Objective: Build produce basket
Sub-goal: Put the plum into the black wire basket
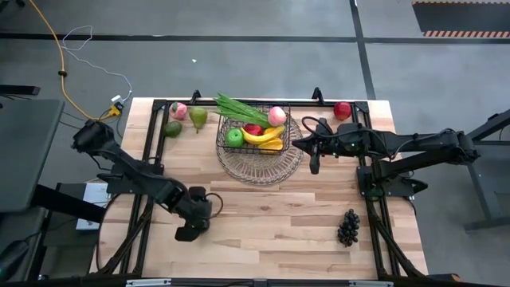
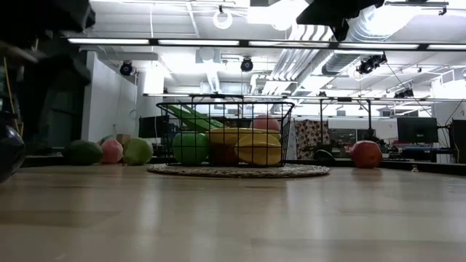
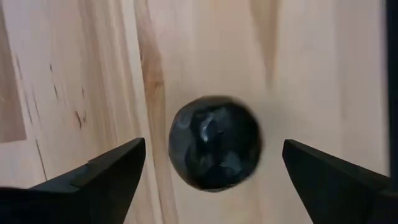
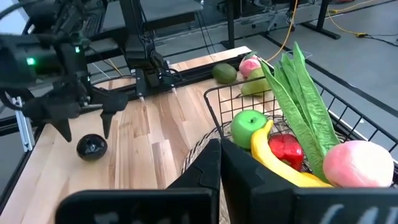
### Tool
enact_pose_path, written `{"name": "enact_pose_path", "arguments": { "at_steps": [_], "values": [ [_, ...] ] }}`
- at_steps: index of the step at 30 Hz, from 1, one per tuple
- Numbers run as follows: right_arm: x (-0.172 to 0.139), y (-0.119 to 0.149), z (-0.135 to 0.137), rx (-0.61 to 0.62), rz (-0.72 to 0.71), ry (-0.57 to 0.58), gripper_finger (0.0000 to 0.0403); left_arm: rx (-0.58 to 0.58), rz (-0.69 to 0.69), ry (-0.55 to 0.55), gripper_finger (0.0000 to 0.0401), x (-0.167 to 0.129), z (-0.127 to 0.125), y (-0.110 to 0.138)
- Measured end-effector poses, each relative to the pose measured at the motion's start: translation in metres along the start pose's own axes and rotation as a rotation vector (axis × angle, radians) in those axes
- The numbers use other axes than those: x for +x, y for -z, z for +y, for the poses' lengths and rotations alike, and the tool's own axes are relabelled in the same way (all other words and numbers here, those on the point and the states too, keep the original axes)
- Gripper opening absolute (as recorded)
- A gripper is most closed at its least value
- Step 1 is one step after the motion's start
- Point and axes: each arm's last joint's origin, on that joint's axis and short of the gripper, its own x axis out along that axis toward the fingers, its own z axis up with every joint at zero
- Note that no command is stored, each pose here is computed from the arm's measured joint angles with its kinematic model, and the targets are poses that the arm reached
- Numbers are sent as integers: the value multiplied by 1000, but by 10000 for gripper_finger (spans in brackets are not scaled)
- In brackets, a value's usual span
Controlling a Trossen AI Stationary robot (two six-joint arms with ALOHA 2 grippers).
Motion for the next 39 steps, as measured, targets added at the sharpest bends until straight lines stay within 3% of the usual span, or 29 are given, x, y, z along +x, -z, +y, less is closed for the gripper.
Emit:
{"name": "enact_pose_path", "arguments": {
  "at_steps": [18,25,33,39],
  "values": [
    [0,4,-1,17,43,7,0,74,143,-69,369,50,1,0],
    [0,5,-1,17,47,9,0,107,128,-97,347,50,2,0],
    [0,5,-1,22,46,9,0,141,110,-110,276,47,3,-1],
    [0,4,-1,25,46,9,0,139,39,-78,263,16,3,-1]
  ]
}}
